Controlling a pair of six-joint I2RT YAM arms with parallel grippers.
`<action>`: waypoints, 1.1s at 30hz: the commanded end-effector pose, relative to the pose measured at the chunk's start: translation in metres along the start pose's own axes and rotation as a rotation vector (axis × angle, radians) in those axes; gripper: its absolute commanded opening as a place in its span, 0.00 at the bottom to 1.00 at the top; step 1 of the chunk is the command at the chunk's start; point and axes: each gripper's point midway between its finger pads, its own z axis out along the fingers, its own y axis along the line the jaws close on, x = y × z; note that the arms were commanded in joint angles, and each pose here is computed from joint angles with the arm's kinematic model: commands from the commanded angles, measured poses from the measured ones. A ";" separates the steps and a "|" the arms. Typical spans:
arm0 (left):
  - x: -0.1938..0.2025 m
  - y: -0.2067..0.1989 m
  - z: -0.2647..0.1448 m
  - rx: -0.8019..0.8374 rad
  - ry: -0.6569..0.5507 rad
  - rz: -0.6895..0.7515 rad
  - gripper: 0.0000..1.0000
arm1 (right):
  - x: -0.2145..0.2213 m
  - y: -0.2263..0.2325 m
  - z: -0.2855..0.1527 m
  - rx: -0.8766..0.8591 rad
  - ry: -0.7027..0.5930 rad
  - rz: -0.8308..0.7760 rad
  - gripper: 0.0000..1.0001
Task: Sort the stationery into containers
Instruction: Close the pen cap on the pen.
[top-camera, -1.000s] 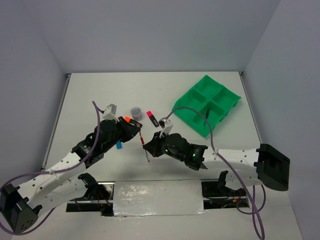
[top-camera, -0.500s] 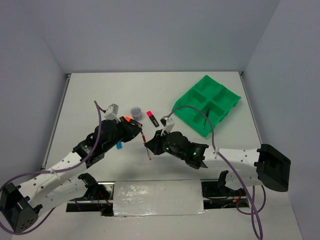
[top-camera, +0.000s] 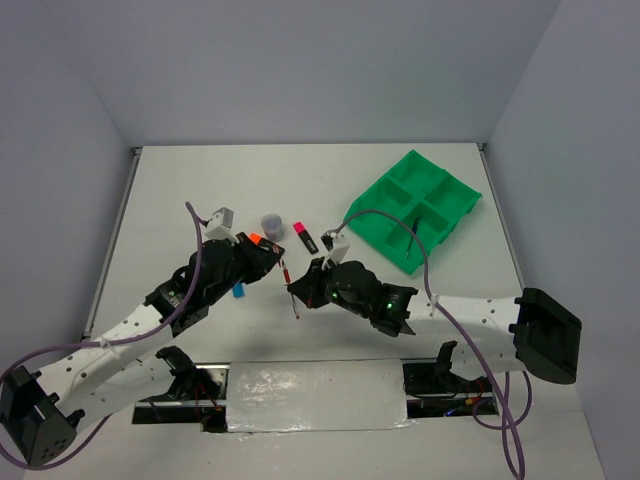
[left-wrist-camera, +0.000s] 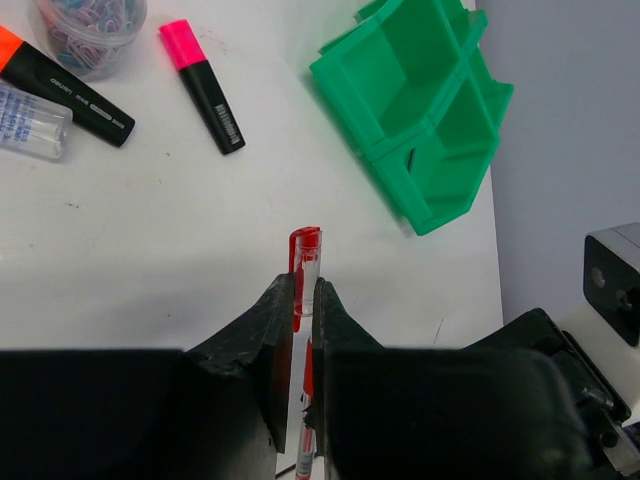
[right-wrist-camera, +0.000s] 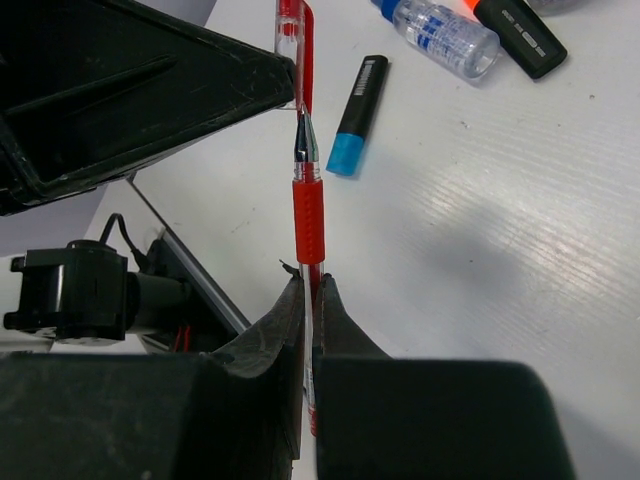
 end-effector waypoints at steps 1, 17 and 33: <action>-0.015 -0.010 -0.005 0.023 -0.056 0.008 0.00 | -0.013 0.012 -0.001 -0.032 -0.040 0.031 0.00; -0.016 -0.013 -0.004 0.034 -0.057 0.016 0.00 | -0.002 0.019 0.006 -0.069 0.004 0.034 0.00; -0.006 -0.009 -0.001 0.047 -0.036 0.014 0.00 | -0.020 0.017 0.015 -0.024 -0.030 -0.017 0.00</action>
